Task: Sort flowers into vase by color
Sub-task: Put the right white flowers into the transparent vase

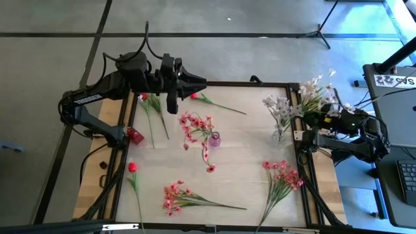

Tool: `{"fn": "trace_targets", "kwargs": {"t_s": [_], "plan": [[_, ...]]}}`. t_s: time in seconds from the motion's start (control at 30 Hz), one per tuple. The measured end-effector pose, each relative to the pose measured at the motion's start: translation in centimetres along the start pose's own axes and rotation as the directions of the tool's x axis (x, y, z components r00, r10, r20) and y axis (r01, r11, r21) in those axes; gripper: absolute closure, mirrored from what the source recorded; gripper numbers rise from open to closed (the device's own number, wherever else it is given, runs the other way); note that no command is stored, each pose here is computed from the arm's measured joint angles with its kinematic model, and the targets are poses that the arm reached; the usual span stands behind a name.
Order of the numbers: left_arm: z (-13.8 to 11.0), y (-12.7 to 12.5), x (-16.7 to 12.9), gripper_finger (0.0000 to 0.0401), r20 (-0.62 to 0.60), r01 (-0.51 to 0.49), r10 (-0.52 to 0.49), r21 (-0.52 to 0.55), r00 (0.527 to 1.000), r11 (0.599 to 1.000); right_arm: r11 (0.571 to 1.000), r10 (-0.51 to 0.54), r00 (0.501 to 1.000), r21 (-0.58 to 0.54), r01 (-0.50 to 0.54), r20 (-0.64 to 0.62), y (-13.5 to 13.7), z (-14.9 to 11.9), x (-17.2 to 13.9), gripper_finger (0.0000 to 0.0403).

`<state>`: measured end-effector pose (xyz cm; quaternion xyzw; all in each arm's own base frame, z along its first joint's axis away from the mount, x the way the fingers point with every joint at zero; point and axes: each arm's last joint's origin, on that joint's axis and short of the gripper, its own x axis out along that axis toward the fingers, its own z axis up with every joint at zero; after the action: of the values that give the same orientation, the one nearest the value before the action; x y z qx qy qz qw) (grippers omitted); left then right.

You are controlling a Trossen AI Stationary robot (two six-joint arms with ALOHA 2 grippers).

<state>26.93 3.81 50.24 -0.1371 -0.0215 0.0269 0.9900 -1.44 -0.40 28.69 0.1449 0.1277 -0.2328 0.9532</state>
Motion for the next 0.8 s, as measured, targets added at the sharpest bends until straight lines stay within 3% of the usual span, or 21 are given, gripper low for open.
{"fn": "trace_targets", "kwargs": {"t_s": [0.27,0.5,0.67,0.8], "plan": [[-0.1,-0.4,0.0,0.0295,-0.005,0.021,-0.021,-0.007,1.000,1.000,0.996,0.008,0.999,0.092,-0.012,0.053,-0.3,1.0,-2.5,0.0401],[-0.3,-1.1,0.1,0.0295,-0.011,0.048,-0.048,-0.005,0.999,0.999,0.993,0.023,0.997,0.110,-0.031,0.070,0.7,0.7,-1.7,0.0401],[-0.4,-1.6,0.1,0.0295,-0.016,0.066,-0.066,-0.003,0.998,0.998,0.997,0.038,0.998,0.067,-0.041,0.050,1.5,0.2,-0.8,0.0401],[-0.5,-1.8,0.1,0.0295,-0.018,0.072,-0.072,-0.002,0.997,0.997,0.999,0.002,0.998,-0.047,0.001,0.056,2.1,0.2,-1.3,0.0401]]}}
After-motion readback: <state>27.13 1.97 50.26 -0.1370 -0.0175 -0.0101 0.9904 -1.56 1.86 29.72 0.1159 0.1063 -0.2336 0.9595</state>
